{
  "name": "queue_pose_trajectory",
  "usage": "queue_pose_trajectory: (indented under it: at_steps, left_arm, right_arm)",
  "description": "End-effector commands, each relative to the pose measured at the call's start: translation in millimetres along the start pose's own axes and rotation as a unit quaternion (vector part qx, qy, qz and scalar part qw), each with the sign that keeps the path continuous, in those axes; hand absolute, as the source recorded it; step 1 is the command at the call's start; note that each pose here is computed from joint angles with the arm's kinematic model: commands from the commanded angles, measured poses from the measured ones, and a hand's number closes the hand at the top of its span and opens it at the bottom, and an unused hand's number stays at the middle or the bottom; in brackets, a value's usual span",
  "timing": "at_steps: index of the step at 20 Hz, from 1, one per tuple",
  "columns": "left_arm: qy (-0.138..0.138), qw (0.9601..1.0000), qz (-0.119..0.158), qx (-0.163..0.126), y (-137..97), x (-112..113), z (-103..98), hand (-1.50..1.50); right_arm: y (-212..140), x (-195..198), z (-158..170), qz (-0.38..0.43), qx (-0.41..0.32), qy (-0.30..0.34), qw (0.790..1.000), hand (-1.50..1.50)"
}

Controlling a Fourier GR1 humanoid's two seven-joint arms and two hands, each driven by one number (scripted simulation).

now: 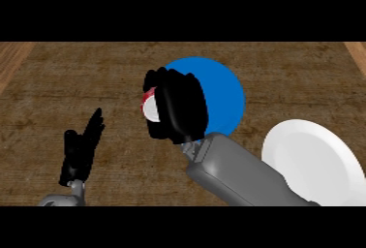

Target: Pick the can from the plate and place it in the plate

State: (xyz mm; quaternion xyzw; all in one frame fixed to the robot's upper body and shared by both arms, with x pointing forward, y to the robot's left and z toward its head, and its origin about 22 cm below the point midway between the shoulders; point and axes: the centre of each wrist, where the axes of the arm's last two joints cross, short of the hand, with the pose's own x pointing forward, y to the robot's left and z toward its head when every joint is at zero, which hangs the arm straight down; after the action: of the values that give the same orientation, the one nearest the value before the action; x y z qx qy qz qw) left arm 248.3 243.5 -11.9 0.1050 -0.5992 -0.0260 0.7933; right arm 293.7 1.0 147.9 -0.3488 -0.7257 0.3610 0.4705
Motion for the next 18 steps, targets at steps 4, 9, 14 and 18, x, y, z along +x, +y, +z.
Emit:
queue_pose_trajectory:
  at_steps: [4,9,14,18]
  left_arm:
    - [-0.012,0.9999,-0.002,0.007,10.4,7.4,-1.7,0.00]
    - [0.000,1.0000,-0.001,0.009,2.0,7.7,0.9,0.00]
    - [0.003,0.9999,0.009,0.006,5.3,-2.5,1.2,0.00]
    - [-0.002,1.0000,0.001,-0.001,-4.5,17.1,1.1,0.00]
  right_arm:
    - [11.8,-24.1,-45.3,0.002,0.003,0.050,0.999,1.50]
    - [26.8,-48.2,-63.4,0.029,0.029,0.058,0.997,1.50]
    - [38.3,-97.7,-73.4,0.040,0.083,0.087,0.992,1.50]
    - [41.0,-113.3,-79.7,0.022,0.148,0.096,0.984,1.50]
